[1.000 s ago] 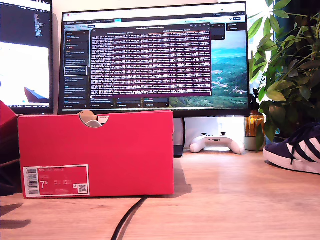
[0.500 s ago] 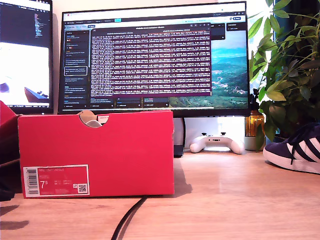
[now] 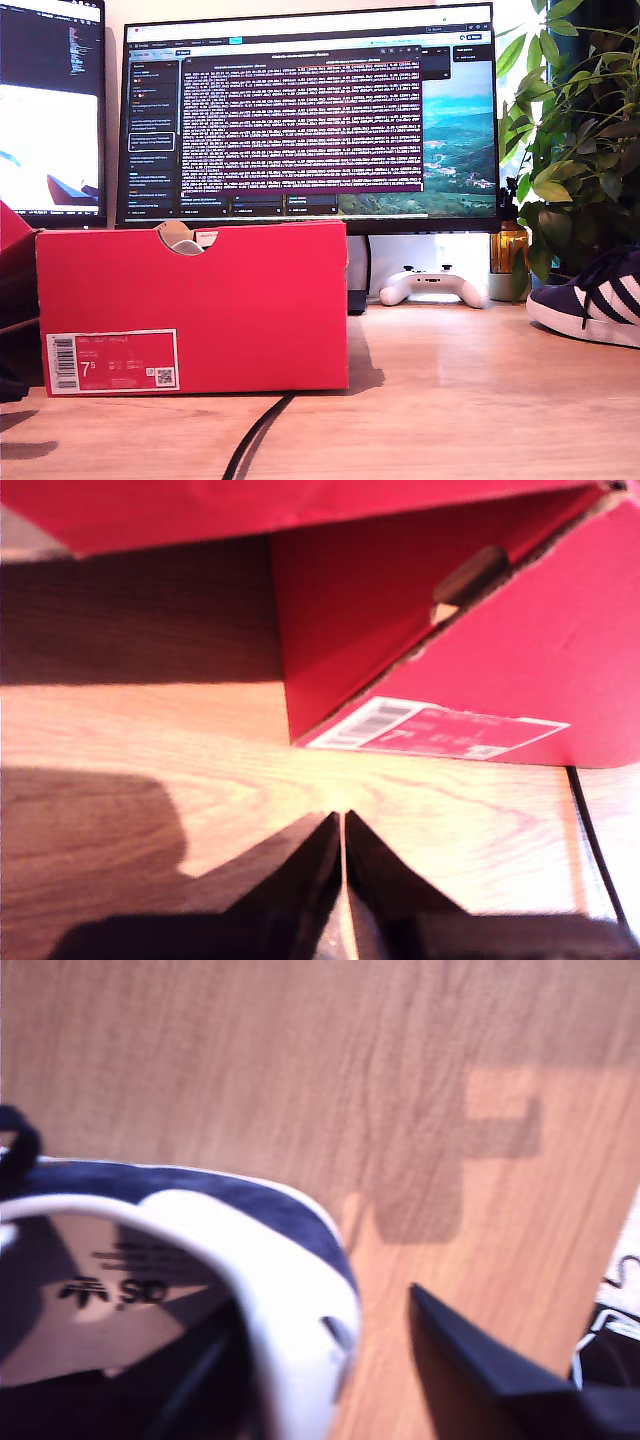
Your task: Pack the blue shoes by picking the first shoe and placing it inside the red shoebox, left side, then picking and rotating the second shoe and placing it in the shoebox
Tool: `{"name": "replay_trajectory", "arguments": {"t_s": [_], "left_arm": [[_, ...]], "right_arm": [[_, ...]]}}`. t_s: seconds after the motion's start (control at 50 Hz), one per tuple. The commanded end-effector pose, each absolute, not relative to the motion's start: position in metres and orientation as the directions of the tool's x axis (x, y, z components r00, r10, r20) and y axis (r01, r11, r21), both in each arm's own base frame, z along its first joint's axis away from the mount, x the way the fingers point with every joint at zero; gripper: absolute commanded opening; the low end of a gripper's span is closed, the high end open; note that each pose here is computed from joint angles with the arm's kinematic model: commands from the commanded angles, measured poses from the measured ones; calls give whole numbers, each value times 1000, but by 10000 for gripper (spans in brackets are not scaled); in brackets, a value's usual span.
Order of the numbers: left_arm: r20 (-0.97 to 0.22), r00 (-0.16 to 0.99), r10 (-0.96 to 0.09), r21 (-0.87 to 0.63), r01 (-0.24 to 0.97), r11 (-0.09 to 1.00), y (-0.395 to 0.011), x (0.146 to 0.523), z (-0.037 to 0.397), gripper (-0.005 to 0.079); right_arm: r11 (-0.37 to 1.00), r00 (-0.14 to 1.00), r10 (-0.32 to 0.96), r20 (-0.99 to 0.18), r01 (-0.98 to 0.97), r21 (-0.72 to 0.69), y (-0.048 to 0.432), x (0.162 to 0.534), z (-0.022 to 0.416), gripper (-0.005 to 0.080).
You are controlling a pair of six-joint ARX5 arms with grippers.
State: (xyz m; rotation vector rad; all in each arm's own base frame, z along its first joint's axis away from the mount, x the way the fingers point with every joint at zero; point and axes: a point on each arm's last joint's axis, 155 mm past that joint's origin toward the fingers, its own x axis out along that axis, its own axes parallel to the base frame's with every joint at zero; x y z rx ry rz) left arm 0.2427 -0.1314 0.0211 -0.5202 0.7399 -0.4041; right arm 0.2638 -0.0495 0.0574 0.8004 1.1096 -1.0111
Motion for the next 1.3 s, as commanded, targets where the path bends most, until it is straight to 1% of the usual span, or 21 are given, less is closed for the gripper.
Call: {"name": "replay_trajectory", "arguments": {"t_s": [0.0,0.22,0.44,0.56,0.72,0.8,0.86,0.88,0.9,0.94,0.96,0.98,1.0,1.02,1.06,1.16,1.28], "left_arm": [[-539,663,-519,-571,165,804,-131,237,15,-21],[-539,663,-519,-571,165,804,-131,237,15,-21],[-539,663,-519,-571,165,804,-131,237,15,-21],[-539,663,-519,-571,165,804,-131,237,15,-21],[-539,663,-519,-571,165,804,-131,237,15,-21],[-539,663,-519,-571,165,804,-131,237,15,-21],[-539,663,-519,-571,165,804,-131,237,15,-21],[-539,663,-519,-571,165,804,-131,237,15,-21],[-539,663,-519,-571,165,804,-131,237,15,-21],[-539,663,-519,-571,165,804,-131,237,15,-21],[-539,663,-519,-571,165,804,-131,237,15,-21],[-539,663,-519,-571,165,804,-131,237,15,-21],[-539,663,-519,-571,165,804,-131,237,15,-21],[-539,663,-519,-571,165,804,-131,237,15,-21],[-539,663,-519,-571,165,804,-131,237,15,-21],[-539,663,-519,-571,165,804,-131,237,15,-21],[-539,663,-519,-571,165,804,-131,237,15,-21]], "right_arm": [[346,74,-243,-967,938,-15,-50,254,48,-9],[346,75,-243,-967,938,-14,-51,254,48,-9],[332,49,-235,-971,943,-32,-53,248,50,-9],[336,46,-236,-971,941,-37,-55,250,58,-10],[388,93,-248,-964,922,-10,-58,266,82,-10],[439,123,-272,-954,899,-9,-62,276,100,-10],[473,168,-278,-946,881,18,-63,288,115,-10],[539,186,-278,-942,842,7,-64,293,120,-10],[539,203,-278,-939,842,22,-64,297,126,-10],[622,235,-279,-931,783,12,-64,305,137,-10],[622,249,-279,-927,783,23,-64,309,141,-10],[678,266,-279,-923,735,7,-64,313,148,-10],[678,281,-277,-919,734,20,-64,316,153,-10],[725,295,-276,-915,689,4,-63,319,159,-10],[760,326,-270,-906,649,6,-62,326,170,-10],[853,399,-225,-889,521,18,-54,341,194,-10],[933,495,-128,-859,354,65,-36,358,224,-10]]}}
